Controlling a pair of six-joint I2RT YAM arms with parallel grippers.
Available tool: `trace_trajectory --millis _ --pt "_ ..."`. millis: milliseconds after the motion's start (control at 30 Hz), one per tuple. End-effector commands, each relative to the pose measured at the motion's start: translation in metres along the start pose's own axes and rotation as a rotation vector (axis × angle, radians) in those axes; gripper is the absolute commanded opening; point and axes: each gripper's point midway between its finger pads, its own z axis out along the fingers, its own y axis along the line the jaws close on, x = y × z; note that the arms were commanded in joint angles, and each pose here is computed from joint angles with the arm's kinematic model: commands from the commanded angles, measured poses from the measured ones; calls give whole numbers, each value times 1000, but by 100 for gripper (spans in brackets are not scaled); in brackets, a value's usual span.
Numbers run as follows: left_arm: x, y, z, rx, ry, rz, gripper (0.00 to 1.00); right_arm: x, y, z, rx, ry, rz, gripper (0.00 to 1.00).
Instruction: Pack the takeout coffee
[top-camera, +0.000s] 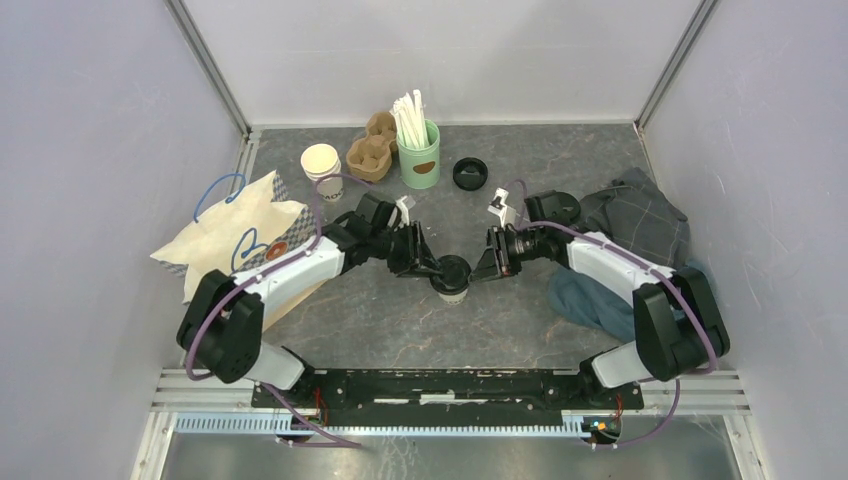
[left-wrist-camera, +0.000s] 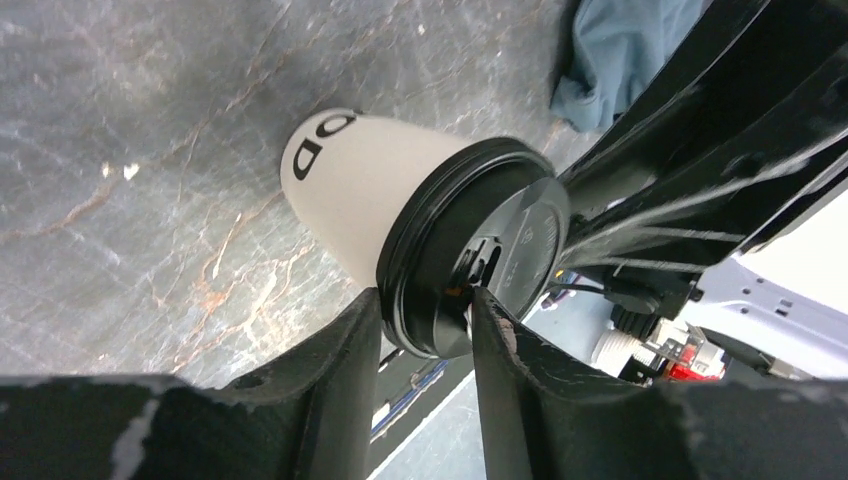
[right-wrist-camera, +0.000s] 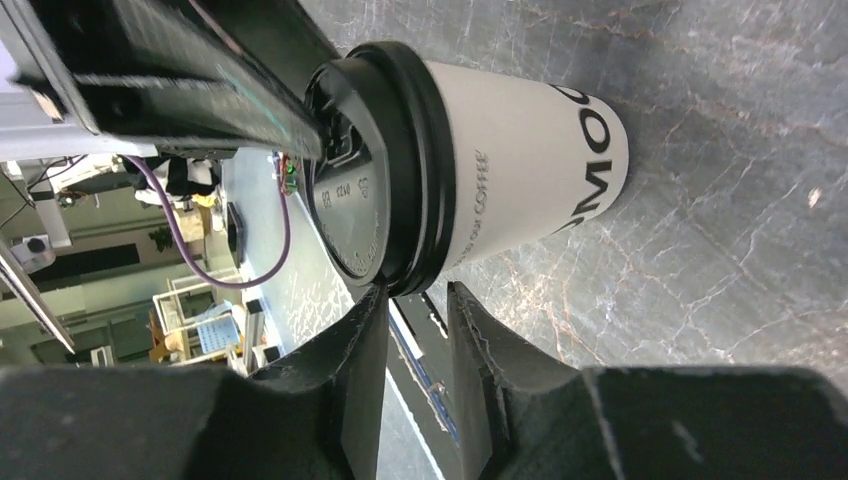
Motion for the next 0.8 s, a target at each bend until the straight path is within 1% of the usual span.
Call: trace_trajectory --millis 0,133,233,300,400,467,767 --pt "19 -15 -4 80 13 10 44 -38 3 3 9 -51 -103 33" --pt "35 -21 -1 98 39 8 43 -49 -5 1 67 -42 -138 32" --pt "37 -25 0 93 36 18 44 -49 -10 0 72 -42 -132 38" --pt "31 -26 -2 80 8 23 49 -48 -10 -1 64 -40 -132 42" --pt "19 -28 -6 62 -29 35 54 -48 -8 -3 50 -49 -131 47" --pt "10 -29 -7 65 -48 32 58 -49 -7 -2 34 -55 -120 49" --pt "-11 -35 -4 55 -62 43 61 -60 -20 -5 49 -85 -77 52"
